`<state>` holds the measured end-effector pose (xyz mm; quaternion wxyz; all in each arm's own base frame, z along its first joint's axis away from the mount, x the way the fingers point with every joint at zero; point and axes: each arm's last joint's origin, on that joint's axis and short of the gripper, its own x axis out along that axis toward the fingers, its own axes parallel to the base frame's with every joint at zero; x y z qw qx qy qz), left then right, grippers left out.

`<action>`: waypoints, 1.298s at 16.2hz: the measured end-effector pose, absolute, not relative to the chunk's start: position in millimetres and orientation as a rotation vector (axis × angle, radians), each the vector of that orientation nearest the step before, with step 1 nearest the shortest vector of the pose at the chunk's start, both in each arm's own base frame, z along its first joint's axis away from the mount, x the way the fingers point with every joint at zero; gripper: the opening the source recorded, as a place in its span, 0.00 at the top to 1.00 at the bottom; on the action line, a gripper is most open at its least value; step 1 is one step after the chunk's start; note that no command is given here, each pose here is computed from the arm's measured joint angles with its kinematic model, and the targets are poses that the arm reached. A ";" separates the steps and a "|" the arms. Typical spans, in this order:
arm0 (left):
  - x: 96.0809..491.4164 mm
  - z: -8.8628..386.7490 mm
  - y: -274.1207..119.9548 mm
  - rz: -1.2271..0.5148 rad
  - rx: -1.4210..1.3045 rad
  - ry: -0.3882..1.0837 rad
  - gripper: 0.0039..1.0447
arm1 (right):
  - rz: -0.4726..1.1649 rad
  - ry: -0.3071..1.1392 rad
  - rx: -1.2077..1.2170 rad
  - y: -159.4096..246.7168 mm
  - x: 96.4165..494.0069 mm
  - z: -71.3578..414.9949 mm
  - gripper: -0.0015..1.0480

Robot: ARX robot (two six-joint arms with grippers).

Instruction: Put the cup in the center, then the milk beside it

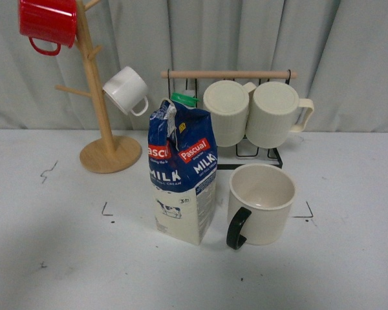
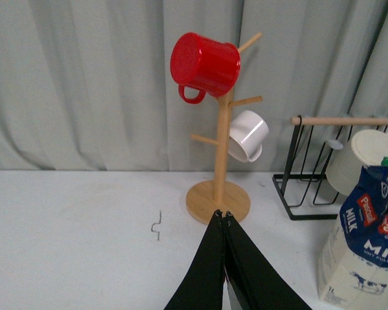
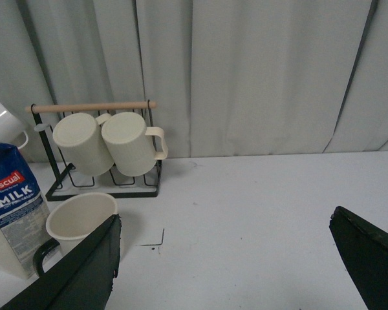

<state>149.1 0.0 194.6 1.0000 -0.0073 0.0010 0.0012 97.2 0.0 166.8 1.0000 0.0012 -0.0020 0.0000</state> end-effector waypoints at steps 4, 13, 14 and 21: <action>134.4 182.4 0.0 0.002 -0.015 0.006 0.99 | 0.000 -0.004 0.002 0.0 97.2 166.8 0.06; 115.5 170.7 0.0 0.000 -0.015 -0.017 0.99 | 0.000 -0.004 0.002 0.0 97.2 166.8 0.06; 114.5 170.0 0.0 0.000 -0.015 -0.010 0.99 | 0.000 -0.004 0.002 0.0 97.2 166.8 0.06; 102.3 164.0 0.0 0.001 -0.014 0.038 0.99 | 0.000 -0.004 0.002 0.0 97.2 166.8 0.06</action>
